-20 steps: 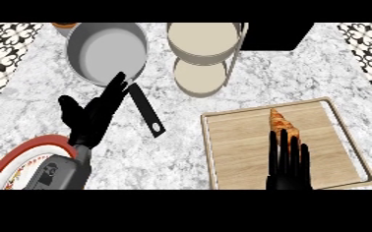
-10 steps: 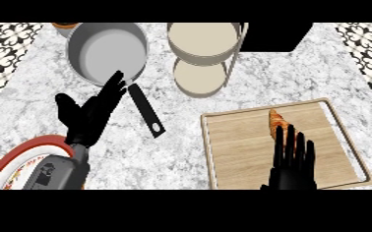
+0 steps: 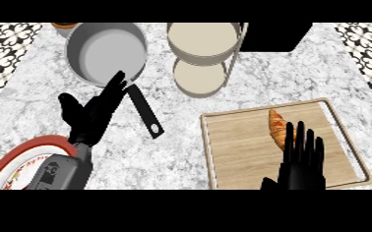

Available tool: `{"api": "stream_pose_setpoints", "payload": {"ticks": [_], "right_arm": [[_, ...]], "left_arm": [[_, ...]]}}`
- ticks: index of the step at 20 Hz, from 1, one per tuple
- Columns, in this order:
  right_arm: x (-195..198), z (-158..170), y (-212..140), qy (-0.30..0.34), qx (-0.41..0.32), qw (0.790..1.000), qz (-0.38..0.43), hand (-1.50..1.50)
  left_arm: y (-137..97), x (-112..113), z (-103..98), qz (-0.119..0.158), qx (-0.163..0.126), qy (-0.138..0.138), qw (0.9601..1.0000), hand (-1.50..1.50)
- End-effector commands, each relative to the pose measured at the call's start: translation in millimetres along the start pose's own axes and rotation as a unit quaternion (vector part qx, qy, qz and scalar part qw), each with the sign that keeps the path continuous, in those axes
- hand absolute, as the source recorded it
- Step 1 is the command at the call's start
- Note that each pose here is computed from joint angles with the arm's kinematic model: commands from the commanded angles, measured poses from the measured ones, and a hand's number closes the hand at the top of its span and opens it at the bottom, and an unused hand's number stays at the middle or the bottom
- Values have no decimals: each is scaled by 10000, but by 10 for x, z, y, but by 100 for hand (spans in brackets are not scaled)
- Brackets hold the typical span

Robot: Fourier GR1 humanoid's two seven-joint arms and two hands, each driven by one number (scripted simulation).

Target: Pick the croissant from the tray and place it in the tiered basket

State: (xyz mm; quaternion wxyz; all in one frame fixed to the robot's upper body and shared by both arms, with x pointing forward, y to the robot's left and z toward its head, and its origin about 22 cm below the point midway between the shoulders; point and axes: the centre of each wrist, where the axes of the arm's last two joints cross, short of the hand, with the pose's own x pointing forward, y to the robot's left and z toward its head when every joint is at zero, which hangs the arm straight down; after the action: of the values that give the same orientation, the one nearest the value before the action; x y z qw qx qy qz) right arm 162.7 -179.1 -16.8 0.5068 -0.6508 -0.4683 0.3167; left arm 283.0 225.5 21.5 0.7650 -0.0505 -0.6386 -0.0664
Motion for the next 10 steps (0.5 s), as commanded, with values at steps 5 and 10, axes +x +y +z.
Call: {"api": "stream_pose_setpoints", "payload": {"ticks": [5,10], "right_arm": [[-333,-282,250,-112,70,9998,175,-150],[-243,-243,295,-17,178,9998,41,-150]], "left_arm": [[-172,125,97,-31,-66,-6,10000,0],[22,144,22,15,-60,-27,10000,0]]}}
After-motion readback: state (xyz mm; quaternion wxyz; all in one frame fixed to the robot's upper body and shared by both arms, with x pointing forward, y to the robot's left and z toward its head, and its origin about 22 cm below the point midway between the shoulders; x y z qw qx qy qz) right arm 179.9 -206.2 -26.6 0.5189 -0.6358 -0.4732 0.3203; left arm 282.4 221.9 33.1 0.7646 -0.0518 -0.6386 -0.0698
